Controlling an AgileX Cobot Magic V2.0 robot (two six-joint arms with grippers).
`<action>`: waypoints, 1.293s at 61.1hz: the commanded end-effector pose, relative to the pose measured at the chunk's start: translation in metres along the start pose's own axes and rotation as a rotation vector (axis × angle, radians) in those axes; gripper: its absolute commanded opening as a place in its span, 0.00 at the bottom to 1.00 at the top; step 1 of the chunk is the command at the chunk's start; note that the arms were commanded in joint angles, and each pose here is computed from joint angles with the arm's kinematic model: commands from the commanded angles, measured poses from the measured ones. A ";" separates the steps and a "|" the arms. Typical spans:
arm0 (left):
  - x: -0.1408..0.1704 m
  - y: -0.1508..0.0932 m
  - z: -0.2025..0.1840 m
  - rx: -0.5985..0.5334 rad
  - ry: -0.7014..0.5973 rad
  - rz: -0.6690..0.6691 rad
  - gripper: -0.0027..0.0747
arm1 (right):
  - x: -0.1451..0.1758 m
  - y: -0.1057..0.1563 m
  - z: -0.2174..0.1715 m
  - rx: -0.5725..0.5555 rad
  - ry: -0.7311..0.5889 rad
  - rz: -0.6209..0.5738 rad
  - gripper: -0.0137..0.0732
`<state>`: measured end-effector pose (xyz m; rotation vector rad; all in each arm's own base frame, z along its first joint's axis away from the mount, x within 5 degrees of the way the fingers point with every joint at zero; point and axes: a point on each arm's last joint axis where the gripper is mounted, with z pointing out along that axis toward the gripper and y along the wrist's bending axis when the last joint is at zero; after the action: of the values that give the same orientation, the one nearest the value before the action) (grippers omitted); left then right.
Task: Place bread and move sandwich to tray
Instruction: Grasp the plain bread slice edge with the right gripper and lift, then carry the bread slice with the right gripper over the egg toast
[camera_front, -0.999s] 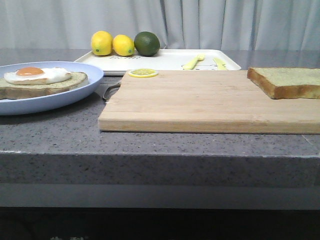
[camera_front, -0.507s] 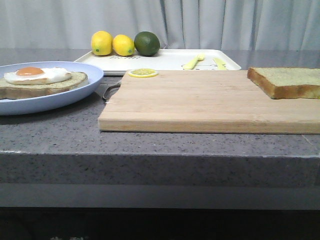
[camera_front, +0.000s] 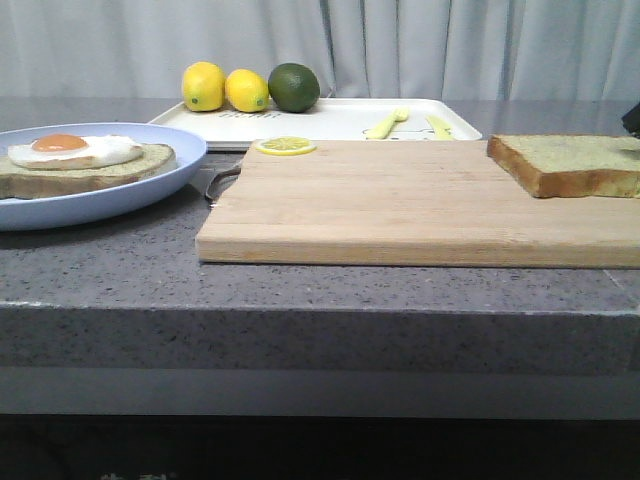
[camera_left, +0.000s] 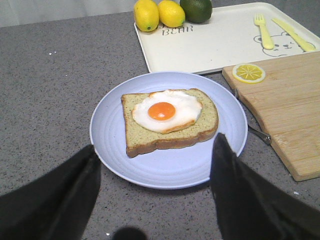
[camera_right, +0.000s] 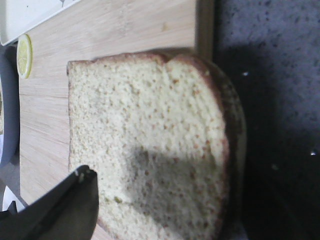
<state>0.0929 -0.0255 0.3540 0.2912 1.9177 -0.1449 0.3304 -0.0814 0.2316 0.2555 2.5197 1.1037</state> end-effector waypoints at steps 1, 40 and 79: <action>-0.014 -0.001 -0.003 0.009 -0.093 0.006 0.63 | 0.004 0.026 -0.011 -0.117 0.048 -0.052 0.70; -0.014 -0.001 -0.003 0.009 -0.093 0.006 0.63 | 0.012 0.073 -0.044 -0.145 -0.077 -0.158 0.33; -0.015 -0.001 -0.003 0.008 -0.095 0.008 0.63 | 0.029 0.182 -0.027 -0.528 -0.170 -0.251 0.33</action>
<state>0.0930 -0.0254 0.3540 0.2918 1.9174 -0.1431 0.3094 0.0050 0.3443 0.0303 2.0936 1.3287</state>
